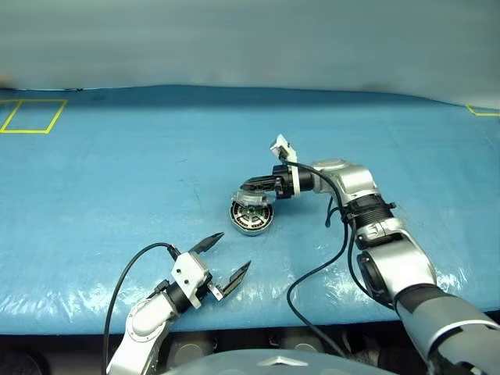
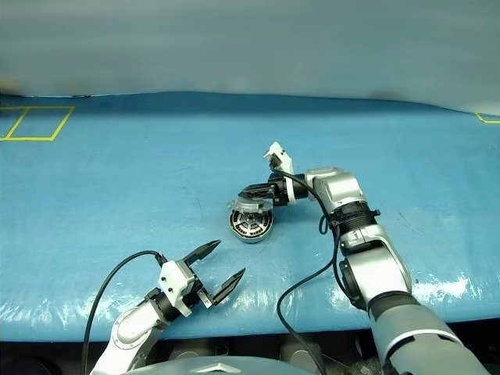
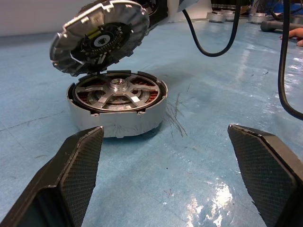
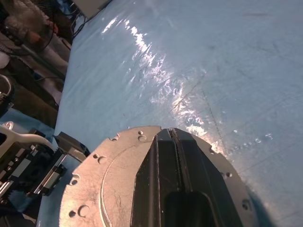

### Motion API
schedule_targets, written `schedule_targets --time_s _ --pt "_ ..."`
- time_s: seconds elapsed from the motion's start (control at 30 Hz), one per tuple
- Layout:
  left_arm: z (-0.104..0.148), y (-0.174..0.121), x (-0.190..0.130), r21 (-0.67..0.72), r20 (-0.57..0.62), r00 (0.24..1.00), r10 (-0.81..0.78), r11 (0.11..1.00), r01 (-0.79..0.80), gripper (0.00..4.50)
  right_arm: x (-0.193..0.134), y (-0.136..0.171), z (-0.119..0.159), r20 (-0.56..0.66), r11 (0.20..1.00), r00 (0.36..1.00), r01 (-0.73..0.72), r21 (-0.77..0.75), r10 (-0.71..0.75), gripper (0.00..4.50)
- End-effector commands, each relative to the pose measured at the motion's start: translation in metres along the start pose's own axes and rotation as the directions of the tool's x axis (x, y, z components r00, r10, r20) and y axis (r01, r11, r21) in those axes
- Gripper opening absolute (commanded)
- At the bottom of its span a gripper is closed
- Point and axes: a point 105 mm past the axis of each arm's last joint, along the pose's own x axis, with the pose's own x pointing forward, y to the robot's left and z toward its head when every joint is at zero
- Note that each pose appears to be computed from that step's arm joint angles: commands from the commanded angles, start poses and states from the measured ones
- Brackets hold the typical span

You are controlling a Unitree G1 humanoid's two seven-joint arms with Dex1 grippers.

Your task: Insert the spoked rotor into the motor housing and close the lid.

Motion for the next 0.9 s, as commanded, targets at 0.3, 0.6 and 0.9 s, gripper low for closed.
schedule_targets --time_s 0.3,0.6,0.9 --pt "0.008 0.001 0.003 -0.008 0.028 0.999 -0.027 1.000 0.028 4.50 0.015 0.019 -0.035 0.121 0.982 0.975 0.190 -0.005 -0.188 0.01" --pt "0.004 0.015 -0.002 0.025 0.032 0.998 0.047 0.999 -0.048 4.50 0.000 0.059 -0.021 0.305 0.804 0.816 0.559 -0.202 -0.491 0.55" --pt "0.002 0.017 0.000 0.028 0.032 0.999 0.044 0.999 -0.045 4.50 -0.005 0.049 -0.021 0.270 0.721 0.745 0.664 -0.201 -0.610 3.53"
